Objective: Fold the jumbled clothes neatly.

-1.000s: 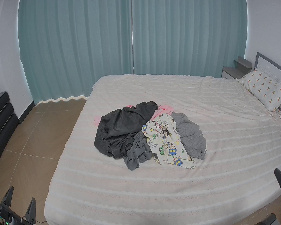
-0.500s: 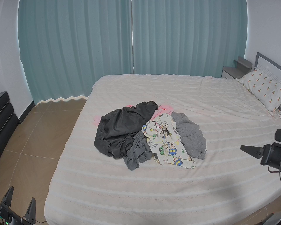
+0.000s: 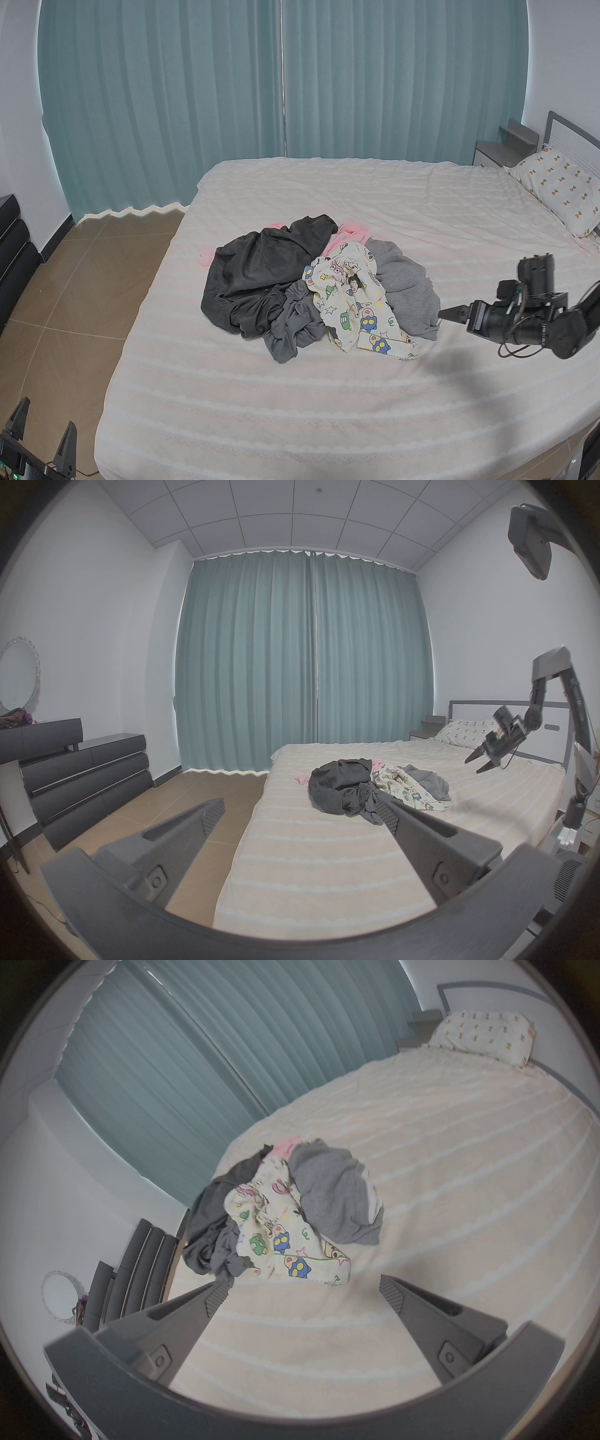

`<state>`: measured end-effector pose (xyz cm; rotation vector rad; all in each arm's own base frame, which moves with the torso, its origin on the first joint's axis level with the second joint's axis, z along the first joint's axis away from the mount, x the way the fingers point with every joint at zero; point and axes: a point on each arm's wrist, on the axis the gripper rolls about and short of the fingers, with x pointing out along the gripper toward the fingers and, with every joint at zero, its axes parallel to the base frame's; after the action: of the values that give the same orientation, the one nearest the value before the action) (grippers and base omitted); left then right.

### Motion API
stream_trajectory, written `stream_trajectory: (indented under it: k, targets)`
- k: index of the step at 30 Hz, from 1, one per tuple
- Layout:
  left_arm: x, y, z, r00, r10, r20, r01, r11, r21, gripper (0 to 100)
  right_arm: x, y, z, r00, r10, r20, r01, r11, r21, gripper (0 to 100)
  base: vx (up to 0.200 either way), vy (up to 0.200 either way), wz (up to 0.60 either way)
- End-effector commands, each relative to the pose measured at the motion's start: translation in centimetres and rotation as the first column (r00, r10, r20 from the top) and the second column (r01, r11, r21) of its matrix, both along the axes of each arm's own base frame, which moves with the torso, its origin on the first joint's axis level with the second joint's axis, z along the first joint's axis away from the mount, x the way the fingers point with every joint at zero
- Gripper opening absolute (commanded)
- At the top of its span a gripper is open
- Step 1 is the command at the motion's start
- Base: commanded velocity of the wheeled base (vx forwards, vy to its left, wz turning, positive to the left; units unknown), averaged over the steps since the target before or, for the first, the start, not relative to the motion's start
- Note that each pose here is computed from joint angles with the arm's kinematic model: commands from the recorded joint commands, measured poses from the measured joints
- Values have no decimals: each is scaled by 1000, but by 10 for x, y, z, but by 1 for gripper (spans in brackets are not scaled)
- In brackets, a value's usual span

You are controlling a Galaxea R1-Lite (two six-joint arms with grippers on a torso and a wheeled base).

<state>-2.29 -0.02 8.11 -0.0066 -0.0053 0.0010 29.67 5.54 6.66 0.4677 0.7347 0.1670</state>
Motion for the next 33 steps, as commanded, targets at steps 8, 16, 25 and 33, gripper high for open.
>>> stream_trajectory:
  k: [8, 16, 25, 33]
  targets:
    - [0, 0, -5, 1000, 0, -2, 0, 1000, -1, 100, 59, 51, -87, 997, -13, -82, 8, 998, -57, 100, 0, 0, 0]
    - [0, 0, -5, 1000, 2, -2, -2, 1000, -1, 100, 75, 65, -104, 996, -29, -89, 20, 995, -96, 100, 0, 0, 0]
    - [0, 0, -5, 1000, 0, -2, 0, 1000, -1, 100, 90, 68, -131, 991, -61, -121, 44, 989, -140, 100, 0, 0, 0]
    - [0, 0, -5, 1000, 2, -2, -2, 1000, -1, 100, 98, 75, -131, 995, -46, -94, 33, 990, -135, 100, 0, 0, 0]
